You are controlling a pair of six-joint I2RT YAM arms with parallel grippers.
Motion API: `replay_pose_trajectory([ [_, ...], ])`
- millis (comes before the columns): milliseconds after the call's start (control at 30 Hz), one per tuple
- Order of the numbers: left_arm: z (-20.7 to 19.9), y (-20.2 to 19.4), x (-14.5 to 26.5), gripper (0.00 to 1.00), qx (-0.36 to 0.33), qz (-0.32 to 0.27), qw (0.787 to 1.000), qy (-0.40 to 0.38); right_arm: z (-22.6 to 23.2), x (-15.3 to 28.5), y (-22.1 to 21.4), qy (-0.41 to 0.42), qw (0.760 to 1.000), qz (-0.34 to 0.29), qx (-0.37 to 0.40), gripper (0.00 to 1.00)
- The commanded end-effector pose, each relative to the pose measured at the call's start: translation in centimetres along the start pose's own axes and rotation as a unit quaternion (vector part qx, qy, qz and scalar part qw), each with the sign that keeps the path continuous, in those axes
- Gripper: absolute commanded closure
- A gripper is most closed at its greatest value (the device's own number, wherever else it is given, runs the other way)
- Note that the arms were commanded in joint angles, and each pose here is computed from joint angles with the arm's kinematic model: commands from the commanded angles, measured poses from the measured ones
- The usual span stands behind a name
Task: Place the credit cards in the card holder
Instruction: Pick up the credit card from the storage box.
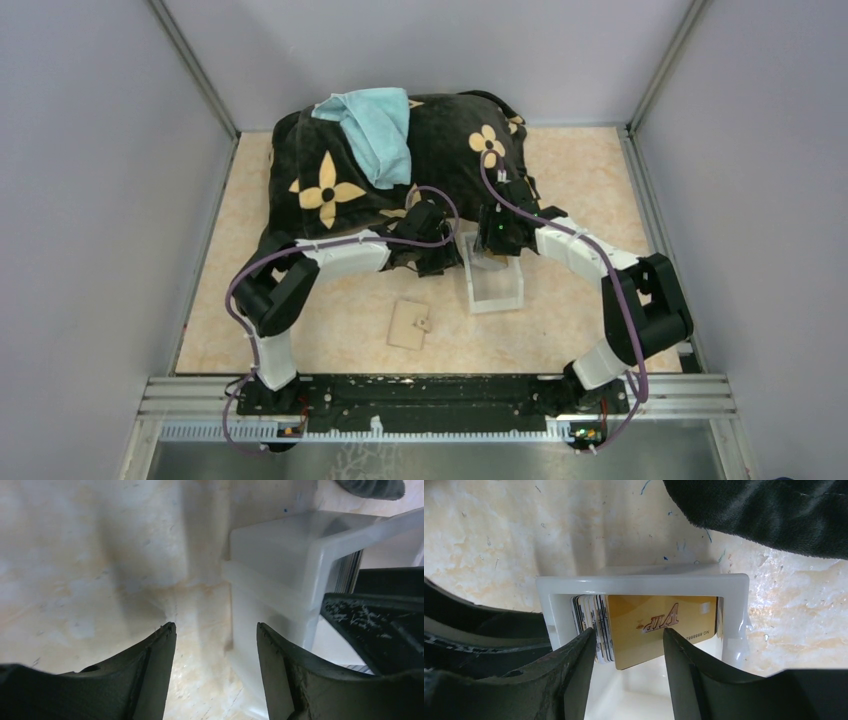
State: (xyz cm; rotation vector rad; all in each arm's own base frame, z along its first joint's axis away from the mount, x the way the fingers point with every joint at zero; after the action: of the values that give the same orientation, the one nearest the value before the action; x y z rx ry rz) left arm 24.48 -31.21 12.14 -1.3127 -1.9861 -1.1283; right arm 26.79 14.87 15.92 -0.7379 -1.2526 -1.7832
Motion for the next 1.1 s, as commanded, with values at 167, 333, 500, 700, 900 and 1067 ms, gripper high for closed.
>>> replay_pose_trajectory([
  [167, -1.4, 0.4, -1.7, 0.34, 0.0, 0.023, 0.999, -0.04, 0.4, 0.5, 0.4, 0.023, 1.0, -0.002, -0.002, 0.52],
  [333, -1.7, 0.7, -2.1, 0.34, -0.002, 0.023, 0.999, -0.043, 0.6, 0.9, 0.5, 0.031, 1.0, -0.003, 0.0, 0.59],
  [500, -1.7, 0.9, -2.5, 0.34, -0.003, 0.023, 0.999, -0.04, 0.9, 1.3, 0.8, 0.036, 0.999, -0.002, 0.002, 0.6],
  [700, -1.7, 1.5, -2.9, 0.34, 0.003, 0.021, 0.999, -0.038, 1.2, 2.2, 1.2, 0.042, 0.999, -0.01, 0.006, 0.63],
  [900, -1.9, 2.1, -3.2, 0.34, 0.005, 0.017, 0.999, -0.041, 1.4, 2.9, 1.4, 0.043, 0.999, -0.014, 0.01, 0.66],
  [1067, -1.9, 2.4, -3.4, 0.34, 0.006, 0.016, 0.999, -0.041, 1.2, 3.2, 1.4, 0.031, 0.999, -0.014, 0.016, 0.72],
])
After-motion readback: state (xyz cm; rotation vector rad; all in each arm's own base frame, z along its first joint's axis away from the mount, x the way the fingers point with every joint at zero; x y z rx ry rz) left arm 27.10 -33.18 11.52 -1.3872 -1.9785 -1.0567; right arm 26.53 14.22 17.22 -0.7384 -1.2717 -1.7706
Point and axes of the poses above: each gripper's point midway between its finger pads, its own x axis back along the fingers, its own z axis along the line the jaws close on, y = z × x, the point moved 10 cm from there along x, back along the fingers, and after that the axes turned 2 degrees about -x, right-handed, at the moved point
